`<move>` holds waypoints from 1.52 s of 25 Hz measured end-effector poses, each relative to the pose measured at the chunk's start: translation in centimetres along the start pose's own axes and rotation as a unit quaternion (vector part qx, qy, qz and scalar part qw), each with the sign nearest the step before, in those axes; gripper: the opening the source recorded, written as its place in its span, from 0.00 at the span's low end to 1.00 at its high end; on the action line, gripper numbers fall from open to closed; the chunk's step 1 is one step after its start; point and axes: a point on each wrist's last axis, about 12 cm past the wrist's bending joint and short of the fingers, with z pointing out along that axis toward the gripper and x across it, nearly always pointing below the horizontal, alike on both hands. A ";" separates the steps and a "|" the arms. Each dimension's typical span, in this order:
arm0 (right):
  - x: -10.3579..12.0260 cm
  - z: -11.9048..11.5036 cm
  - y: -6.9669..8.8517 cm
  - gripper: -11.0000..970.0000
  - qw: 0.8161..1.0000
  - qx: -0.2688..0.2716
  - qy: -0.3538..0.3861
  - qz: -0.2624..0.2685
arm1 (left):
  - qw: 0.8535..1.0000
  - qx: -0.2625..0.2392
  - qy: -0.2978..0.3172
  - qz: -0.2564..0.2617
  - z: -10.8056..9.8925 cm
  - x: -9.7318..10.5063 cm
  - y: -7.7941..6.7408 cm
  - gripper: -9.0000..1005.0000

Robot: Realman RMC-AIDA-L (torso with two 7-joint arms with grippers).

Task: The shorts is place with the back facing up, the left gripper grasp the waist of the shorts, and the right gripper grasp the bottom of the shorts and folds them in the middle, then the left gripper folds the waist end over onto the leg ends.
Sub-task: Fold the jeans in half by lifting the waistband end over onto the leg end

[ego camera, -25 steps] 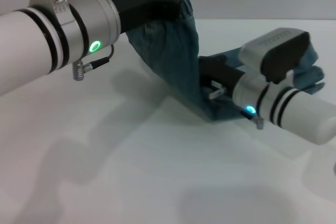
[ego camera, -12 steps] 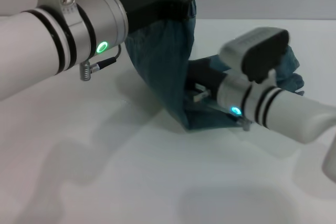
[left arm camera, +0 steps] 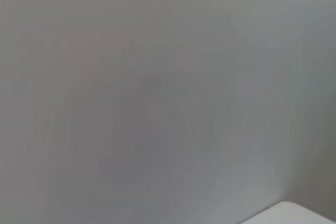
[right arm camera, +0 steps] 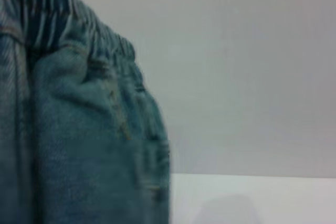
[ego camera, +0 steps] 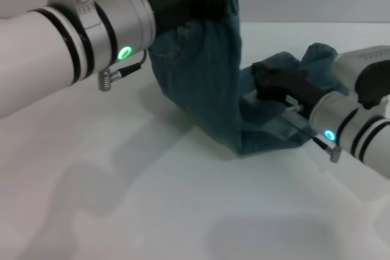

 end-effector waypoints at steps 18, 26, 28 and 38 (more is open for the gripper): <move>-0.7 5.2 7.0 0.01 0.991 -0.107 0.076 -0.040 | 1.000 0.004 -0.020 0.008 0.6 -0.6 -0.4 0.04; -0.4 4.5 5.3 0.01 0.994 -0.081 0.072 -0.024 | 1.000 0.006 -0.014 0.005 1.0 -0.1 -0.4 0.04; -0.5 3.7 3.6 0.01 0.996 -0.055 0.062 -0.012 | 1.000 0.005 -0.012 0.005 1.1 0.1 -0.3 0.04; -0.6 -2.7 -5.0 0.01 0.995 0.100 0.000 0.021 | 1.000 0.018 -0.014 -0.002 2.5 1.3 -1.2 0.04</move>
